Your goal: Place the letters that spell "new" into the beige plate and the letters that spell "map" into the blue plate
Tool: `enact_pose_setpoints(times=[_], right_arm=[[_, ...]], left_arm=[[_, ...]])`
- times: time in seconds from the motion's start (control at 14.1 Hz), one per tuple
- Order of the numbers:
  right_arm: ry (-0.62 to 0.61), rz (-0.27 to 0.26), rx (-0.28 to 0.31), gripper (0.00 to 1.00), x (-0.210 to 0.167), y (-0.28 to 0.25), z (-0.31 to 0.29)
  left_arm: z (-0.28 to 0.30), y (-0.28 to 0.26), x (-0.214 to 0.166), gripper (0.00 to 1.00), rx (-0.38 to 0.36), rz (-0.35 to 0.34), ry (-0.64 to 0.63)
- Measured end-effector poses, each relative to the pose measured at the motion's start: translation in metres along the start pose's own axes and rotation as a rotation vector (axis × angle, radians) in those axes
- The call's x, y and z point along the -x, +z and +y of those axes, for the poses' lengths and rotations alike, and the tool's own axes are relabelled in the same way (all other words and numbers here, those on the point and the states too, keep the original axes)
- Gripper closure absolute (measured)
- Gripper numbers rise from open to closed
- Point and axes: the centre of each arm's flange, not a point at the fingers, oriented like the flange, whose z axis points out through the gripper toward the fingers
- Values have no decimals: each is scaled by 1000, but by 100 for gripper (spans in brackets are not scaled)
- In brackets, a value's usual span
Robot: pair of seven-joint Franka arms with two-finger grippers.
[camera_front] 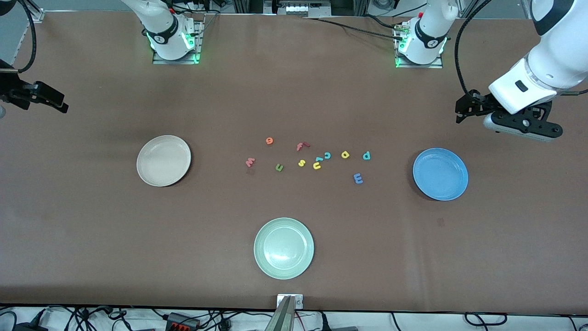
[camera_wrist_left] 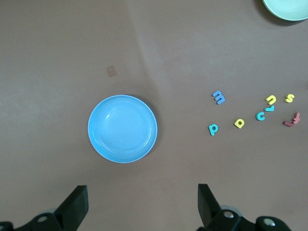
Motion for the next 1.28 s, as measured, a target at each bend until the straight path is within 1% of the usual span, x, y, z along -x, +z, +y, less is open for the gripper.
enact_pose_setpoints(times=[0.43, 0.78, 1.28], right_arm=[[0, -1, 0, 0, 0, 1, 0], [-7, -14, 1, 0, -4, 8, -4], [-8, -14, 1, 0, -4, 8, -5]], left_arm=[[0, 0, 0, 0, 0, 0, 0], [0, 0, 0, 0, 0, 0, 0], [0, 0, 0, 0, 0, 0, -1]])
